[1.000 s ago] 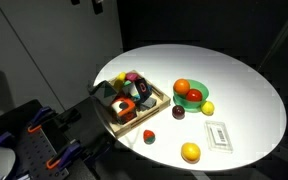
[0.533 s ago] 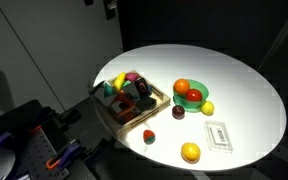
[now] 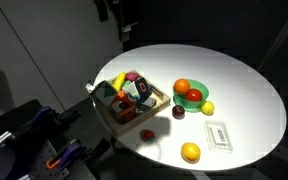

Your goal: Put the strawberry in the green bowl.

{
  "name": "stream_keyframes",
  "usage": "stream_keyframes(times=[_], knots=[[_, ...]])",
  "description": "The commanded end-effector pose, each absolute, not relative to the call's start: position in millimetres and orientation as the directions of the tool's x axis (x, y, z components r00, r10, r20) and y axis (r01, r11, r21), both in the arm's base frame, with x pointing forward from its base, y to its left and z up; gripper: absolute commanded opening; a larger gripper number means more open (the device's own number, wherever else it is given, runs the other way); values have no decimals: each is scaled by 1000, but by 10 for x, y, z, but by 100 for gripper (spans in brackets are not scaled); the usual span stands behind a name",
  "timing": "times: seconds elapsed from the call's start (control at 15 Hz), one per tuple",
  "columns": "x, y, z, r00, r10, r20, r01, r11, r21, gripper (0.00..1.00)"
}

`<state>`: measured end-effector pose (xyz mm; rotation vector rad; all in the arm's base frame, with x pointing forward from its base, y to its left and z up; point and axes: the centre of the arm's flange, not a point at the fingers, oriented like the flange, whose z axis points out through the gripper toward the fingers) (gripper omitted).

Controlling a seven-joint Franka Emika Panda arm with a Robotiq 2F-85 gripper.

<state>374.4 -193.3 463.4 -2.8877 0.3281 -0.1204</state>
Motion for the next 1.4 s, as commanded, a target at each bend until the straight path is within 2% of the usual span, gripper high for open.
stream_keyframes(times=[0.0,0.67,1.33], knots=[[3765,-2130,4578,968,-248,50,-230,-945,-233,100],[3737,-2026,4526,967,-251,35,-236,-943,-236,100],[3718,-2437,4089,949,-315,-10,-312,-936,-162,100]])
